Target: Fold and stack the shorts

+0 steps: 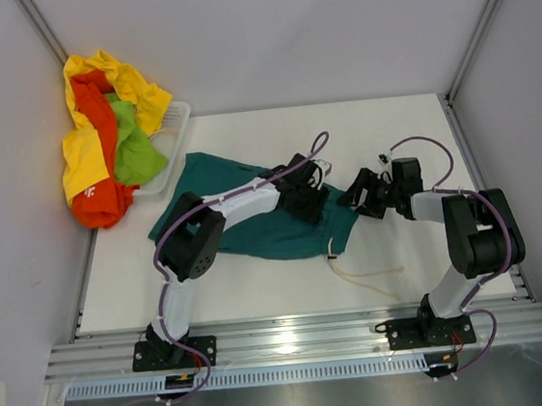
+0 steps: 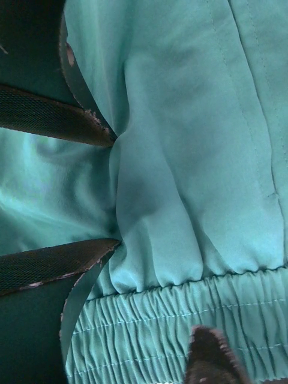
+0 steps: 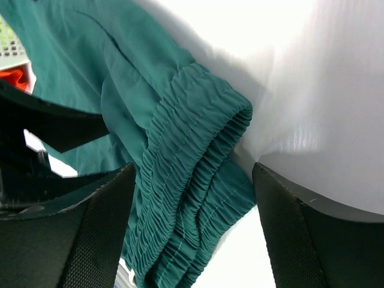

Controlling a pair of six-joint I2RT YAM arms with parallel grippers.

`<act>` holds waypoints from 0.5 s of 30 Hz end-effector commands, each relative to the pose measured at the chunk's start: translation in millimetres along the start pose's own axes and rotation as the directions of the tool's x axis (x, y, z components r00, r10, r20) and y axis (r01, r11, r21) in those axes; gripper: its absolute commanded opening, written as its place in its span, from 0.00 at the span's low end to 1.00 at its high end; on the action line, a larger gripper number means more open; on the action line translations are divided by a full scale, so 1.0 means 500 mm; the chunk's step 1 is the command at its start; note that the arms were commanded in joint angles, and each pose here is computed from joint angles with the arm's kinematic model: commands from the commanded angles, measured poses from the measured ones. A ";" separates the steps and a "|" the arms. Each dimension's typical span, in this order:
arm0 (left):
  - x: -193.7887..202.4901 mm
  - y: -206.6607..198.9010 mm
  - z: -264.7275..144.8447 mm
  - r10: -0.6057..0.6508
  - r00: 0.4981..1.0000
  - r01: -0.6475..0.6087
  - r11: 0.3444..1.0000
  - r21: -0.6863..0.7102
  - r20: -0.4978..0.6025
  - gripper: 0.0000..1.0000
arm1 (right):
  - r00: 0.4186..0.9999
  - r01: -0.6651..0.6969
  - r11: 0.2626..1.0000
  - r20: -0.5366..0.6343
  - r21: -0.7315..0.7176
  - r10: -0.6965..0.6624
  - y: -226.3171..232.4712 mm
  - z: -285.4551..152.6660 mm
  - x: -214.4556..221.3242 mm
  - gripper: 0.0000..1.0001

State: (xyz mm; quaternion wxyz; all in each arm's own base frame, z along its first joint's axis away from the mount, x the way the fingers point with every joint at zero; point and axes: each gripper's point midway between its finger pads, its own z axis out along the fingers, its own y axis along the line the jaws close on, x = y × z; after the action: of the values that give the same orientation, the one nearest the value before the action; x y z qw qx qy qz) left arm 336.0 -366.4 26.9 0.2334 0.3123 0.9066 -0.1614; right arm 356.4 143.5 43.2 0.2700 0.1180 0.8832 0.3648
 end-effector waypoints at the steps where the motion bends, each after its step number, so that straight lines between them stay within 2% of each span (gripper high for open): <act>1: -0.036 -0.022 -0.039 0.027 0.997 -0.027 1.000 0.010 0.073 0.66 | 0.996 -0.037 0.999 -0.078 0.016 0.039 -0.029 -0.015 0.062 0.80; 6: -0.030 -0.025 -0.038 0.026 0.997 -0.027 1.000 0.000 0.073 0.66 | 0.994 -0.058 0.998 -0.090 -0.028 0.055 -0.024 -0.024 0.084 0.78; 10: -0.032 -0.025 -0.048 0.020 0.996 -0.020 1.000 -0.006 0.082 0.66 | 0.994 -0.054 0.999 -0.098 0.002 0.054 -0.032 -0.030 0.093 0.76; 12: -0.028 -0.028 -0.052 0.023 0.996 -0.023 1.000 -0.003 0.081 0.66 | 0.996 -0.040 0.999 -0.082 0.020 0.042 -0.034 -0.036 0.085 0.71; 15: -0.031 -0.029 -0.067 0.020 0.995 -0.020 1.000 -0.005 0.094 0.66 | 0.997 -0.026 0.998 -0.067 0.048 0.029 -0.038 -0.044 0.080 0.73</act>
State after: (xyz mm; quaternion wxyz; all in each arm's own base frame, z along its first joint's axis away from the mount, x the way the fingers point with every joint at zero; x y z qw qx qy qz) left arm 323.5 -362.2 27.4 0.2353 0.3178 0.9058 -0.1524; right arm 326.9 143.5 40.8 0.2497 0.1157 0.8792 0.3890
